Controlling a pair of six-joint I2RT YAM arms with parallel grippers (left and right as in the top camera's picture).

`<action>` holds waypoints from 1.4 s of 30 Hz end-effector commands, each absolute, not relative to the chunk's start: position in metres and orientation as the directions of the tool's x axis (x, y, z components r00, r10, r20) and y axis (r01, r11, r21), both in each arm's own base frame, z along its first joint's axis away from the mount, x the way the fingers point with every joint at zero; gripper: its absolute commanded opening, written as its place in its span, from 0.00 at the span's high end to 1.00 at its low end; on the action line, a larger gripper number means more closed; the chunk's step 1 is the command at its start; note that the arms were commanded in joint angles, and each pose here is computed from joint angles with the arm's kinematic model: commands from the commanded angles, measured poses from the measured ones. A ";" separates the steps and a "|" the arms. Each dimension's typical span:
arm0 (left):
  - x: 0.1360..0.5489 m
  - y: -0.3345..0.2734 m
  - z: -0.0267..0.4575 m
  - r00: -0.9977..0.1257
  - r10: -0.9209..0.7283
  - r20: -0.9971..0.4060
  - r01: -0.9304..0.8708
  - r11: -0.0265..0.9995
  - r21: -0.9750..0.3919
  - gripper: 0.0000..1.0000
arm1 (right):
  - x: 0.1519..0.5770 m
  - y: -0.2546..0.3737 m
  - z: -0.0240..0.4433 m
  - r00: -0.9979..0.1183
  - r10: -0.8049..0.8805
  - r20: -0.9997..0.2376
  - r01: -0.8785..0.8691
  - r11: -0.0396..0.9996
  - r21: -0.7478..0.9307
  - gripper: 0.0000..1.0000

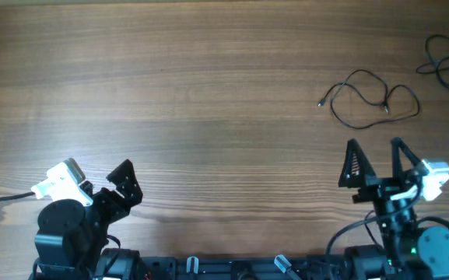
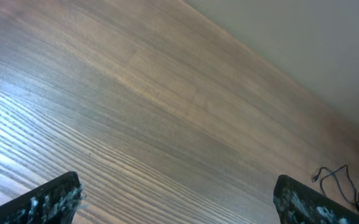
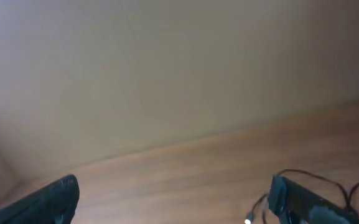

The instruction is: Untangle cables

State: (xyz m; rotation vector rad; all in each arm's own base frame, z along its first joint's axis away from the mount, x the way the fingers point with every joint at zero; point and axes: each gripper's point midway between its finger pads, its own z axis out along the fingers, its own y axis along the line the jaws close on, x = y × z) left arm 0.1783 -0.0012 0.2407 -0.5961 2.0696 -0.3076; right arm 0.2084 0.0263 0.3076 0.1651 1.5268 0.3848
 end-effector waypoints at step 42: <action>0.178 0.001 0.241 -0.437 -0.535 -0.722 -0.307 0.844 -0.440 0.00 | 0.247 0.006 0.175 -0.002 0.079 -0.997 -0.037 0.996 0.079 0.00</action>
